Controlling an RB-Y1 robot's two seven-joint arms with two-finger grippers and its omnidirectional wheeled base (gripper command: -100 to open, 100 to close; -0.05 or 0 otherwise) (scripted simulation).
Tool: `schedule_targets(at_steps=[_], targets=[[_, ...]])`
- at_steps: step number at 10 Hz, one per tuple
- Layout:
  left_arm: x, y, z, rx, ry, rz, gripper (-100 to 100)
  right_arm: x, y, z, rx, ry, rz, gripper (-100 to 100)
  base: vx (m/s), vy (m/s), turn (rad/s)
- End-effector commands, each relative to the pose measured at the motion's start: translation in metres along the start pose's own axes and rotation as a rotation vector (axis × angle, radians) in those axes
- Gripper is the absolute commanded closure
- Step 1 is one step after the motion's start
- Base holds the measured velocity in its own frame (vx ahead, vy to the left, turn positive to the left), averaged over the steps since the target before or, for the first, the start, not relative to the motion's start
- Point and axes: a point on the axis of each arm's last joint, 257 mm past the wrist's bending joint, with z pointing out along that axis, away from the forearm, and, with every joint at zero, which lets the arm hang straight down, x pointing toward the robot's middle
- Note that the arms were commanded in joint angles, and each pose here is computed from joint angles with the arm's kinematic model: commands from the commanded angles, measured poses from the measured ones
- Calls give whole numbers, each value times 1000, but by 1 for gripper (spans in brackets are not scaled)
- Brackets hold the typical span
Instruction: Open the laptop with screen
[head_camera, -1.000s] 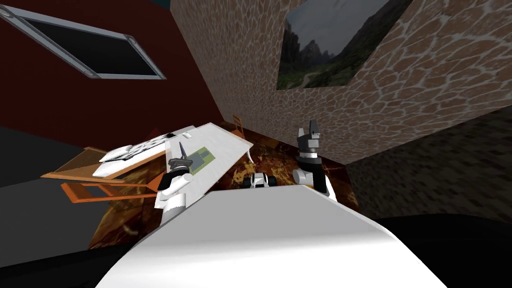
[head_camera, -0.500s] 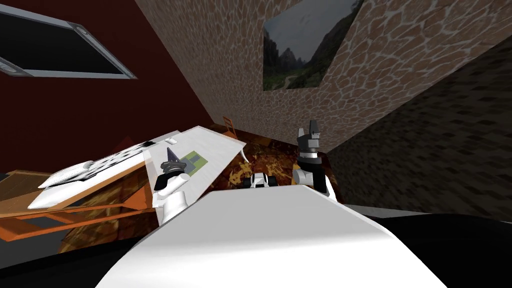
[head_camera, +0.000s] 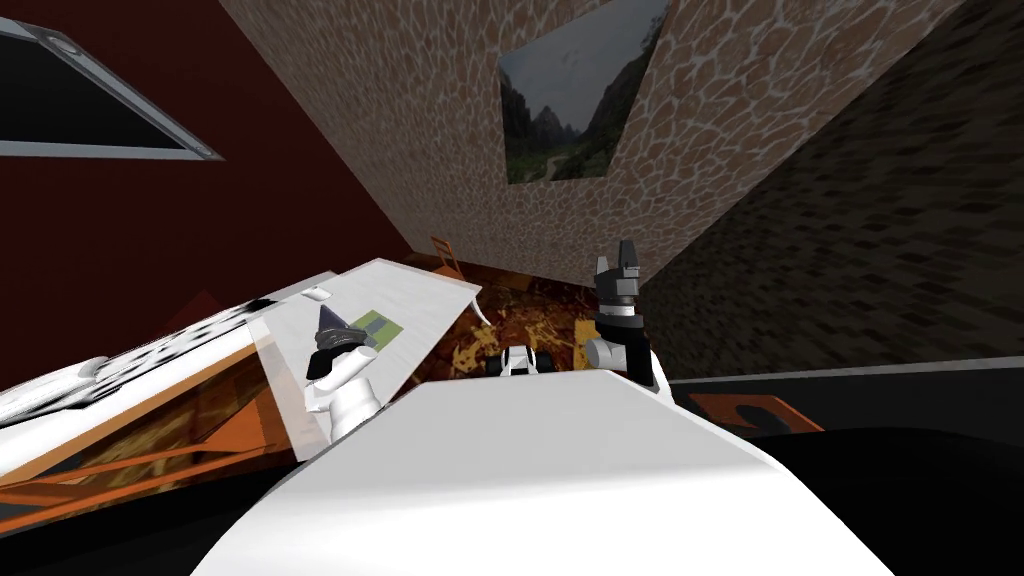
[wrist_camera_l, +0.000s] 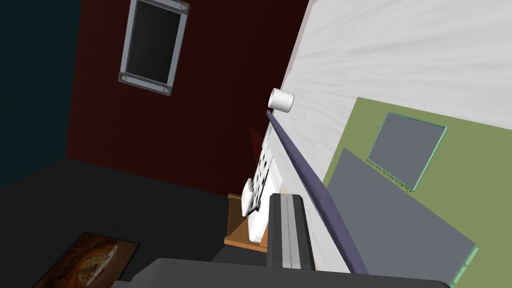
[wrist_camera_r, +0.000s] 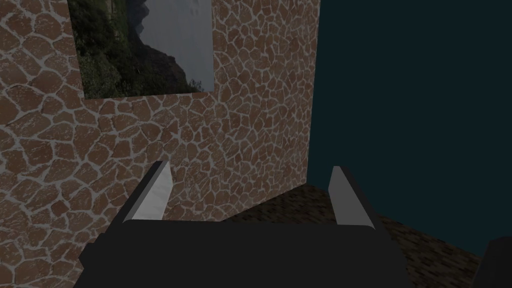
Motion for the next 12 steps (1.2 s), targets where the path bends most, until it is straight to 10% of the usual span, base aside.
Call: schedule_targets(at_steps=[1, 3, 6, 8, 9, 11, 12], targets=[[-16, 23, -5, -33, -34, -37, -100, 0, 0, 0, 0, 0, 0, 0, 170, 96, 106], [-13, 21, -5, -32, -32, -34, -100, 0, 0, 0, 0, 0, 0, 0, 88, 50, 2], [46, 18, 21, -15, 66, -74, -100, 0, 0, 0, 0, 0, 0, 0, 14, -15, 141], [43, 45, 20, -66, 58, -64, -100, 0, 0, 0, 0, 0, 0, 0, 1, -19, 42], [76, 28, 31, -32, 113, -80, -100, 0, 0, 0, 0, 0, 0, 0, 4, -16, 173], [70, 51, 29, -76, 98, -71, -100, 0, 0, 0, 0, 0, 0, 0, 7, -12, 35], [100, 37, 39, -49, 147, -83, -100, 0, 0, 0, 0, 0, 0, 0, 5, -14, 148]])
